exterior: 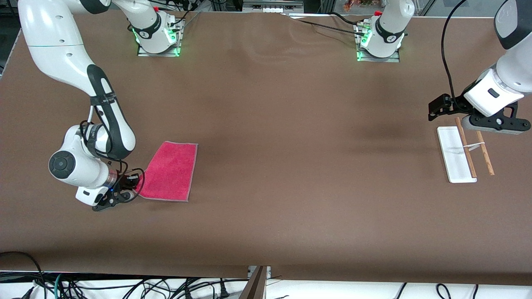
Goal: Pass towel and hang on rack
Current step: 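Lower the right gripper to the towel edge and close on it, then lift the towel with the right gripper while the left gripper moves inward, then carry the towel toward the left gripper while the left gripper approaches it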
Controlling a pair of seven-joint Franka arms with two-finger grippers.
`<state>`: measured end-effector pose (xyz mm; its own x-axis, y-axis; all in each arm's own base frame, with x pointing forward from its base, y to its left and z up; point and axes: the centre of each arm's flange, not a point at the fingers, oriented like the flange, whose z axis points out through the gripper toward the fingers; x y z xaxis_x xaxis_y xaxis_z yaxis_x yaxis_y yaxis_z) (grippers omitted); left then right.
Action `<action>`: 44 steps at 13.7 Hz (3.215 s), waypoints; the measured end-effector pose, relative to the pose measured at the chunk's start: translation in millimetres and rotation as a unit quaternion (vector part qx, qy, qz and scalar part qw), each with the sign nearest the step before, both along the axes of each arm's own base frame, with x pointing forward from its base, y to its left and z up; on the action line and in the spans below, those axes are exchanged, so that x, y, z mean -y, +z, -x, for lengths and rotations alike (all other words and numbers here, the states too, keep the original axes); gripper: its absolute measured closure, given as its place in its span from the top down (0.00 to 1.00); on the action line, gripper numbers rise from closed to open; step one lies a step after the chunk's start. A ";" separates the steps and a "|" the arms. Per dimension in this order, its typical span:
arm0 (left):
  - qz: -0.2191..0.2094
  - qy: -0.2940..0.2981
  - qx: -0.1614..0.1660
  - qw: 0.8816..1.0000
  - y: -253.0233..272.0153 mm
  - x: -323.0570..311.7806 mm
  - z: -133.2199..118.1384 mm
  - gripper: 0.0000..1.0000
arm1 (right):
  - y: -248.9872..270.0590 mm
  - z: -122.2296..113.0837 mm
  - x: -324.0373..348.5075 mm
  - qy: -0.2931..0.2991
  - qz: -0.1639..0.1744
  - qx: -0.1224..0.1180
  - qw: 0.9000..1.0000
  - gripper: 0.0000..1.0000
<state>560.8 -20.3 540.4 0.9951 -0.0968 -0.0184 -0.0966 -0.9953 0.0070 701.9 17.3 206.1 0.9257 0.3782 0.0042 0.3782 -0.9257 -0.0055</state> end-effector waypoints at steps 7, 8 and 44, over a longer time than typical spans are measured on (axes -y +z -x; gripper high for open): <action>0.000 0.009 0.000 1.000 0.0 -9.7 -0.3 1.00 | 64.9 -19.2 -29.4 -0.012 -0.006 -0.049 0.999 0.02; 0.000 0.011 0.000 1.000 0.0 -11.9 -0.3 1.00 | 84.6 -20.6 -41.7 -0.015 -0.005 -0.060 0.998 0.02; 0.491 -0.374 0.067 0.784 -131.1 168.7 -26.8 1.00 | 439.5 194.5 -480.0 -0.382 -0.250 -0.150 0.877 0.02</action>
<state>587.6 -188.9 409.3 0.6396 -0.5564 0.5304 -0.7158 -0.1796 0.6748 507.4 497.3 645.6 0.8960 -0.3328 -0.2942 -0.4393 -0.7613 -0.4769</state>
